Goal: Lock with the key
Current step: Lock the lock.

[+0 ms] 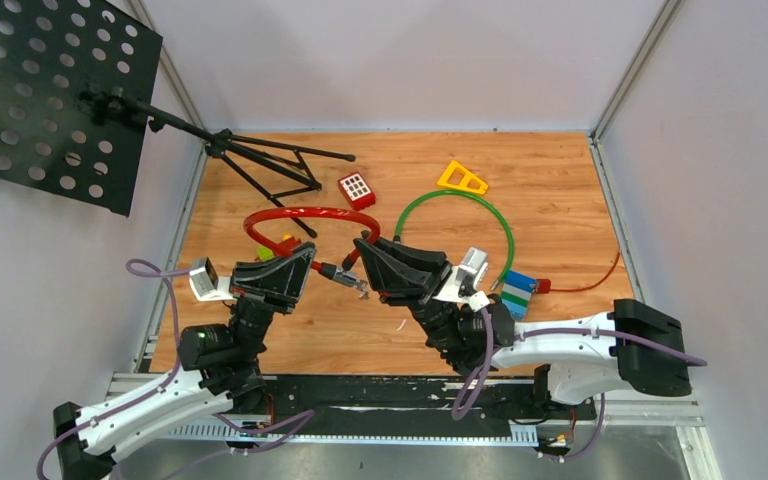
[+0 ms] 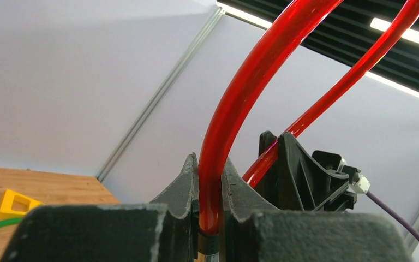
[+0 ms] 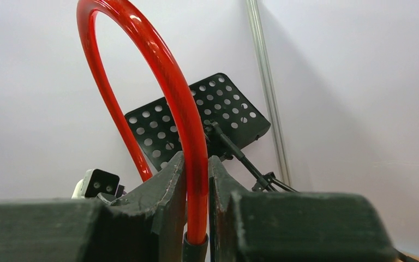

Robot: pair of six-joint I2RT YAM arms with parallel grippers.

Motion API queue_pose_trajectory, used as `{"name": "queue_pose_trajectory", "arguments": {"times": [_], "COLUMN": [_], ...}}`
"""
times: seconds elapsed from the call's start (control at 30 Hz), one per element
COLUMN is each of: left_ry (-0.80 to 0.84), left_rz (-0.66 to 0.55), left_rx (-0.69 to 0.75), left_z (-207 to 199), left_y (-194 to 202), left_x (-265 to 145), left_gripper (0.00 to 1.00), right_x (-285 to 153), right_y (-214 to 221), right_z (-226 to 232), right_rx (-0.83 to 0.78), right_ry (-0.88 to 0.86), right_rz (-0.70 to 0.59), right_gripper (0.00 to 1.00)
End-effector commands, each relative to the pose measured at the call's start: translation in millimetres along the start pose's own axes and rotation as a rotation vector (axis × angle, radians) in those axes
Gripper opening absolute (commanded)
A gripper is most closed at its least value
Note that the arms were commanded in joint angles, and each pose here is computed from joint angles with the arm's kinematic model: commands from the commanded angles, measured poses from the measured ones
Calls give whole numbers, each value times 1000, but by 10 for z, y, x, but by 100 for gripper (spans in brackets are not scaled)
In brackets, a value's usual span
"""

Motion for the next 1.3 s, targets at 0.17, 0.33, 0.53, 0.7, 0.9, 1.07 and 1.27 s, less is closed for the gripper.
{"name": "queue_pose_trajectory", "arguments": {"times": [0.17,0.33,0.53,0.7,0.9,1.07,1.27], "left_ry": [104,130,151,147,140,135,134], "left_rz": [-69,-92,-103,-116,-130,-136,-138], "left_rx": [-53,-87,-116,-123,-130,-124,-123], "left_z": [-225,-271,-337,-339,-332,-320,-324], "left_y": [-149,-178,-215,-248,-279,-289,-299], "left_x": [42,52,77,78,78,74,77], "left_gripper": [0,0,0,0,0,0,0], "right_x": [28,-37,-116,-188,-296,-402,-515], "right_y": [-428,-316,-162,-100,18,161,322], "right_z": [138,99,25,-15,-137,-286,-399], "right_rx": [73,76,64,69,120,183,215], "right_ry": [-76,-61,-27,-17,53,149,224], "right_rz": [-152,-118,-72,-48,-2,43,85], "right_gripper": [0,0,0,0,1,1,2]}}
Point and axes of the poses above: each gripper's point midway between its finger pads, its own x axis out along the fingers, its own z axis along the line the jaws close on, y = z × x, the point moved 1 cm from there along -x, back along the fingers, and after that the axes turned 5 degrees about -x, right-handed, at the moved point
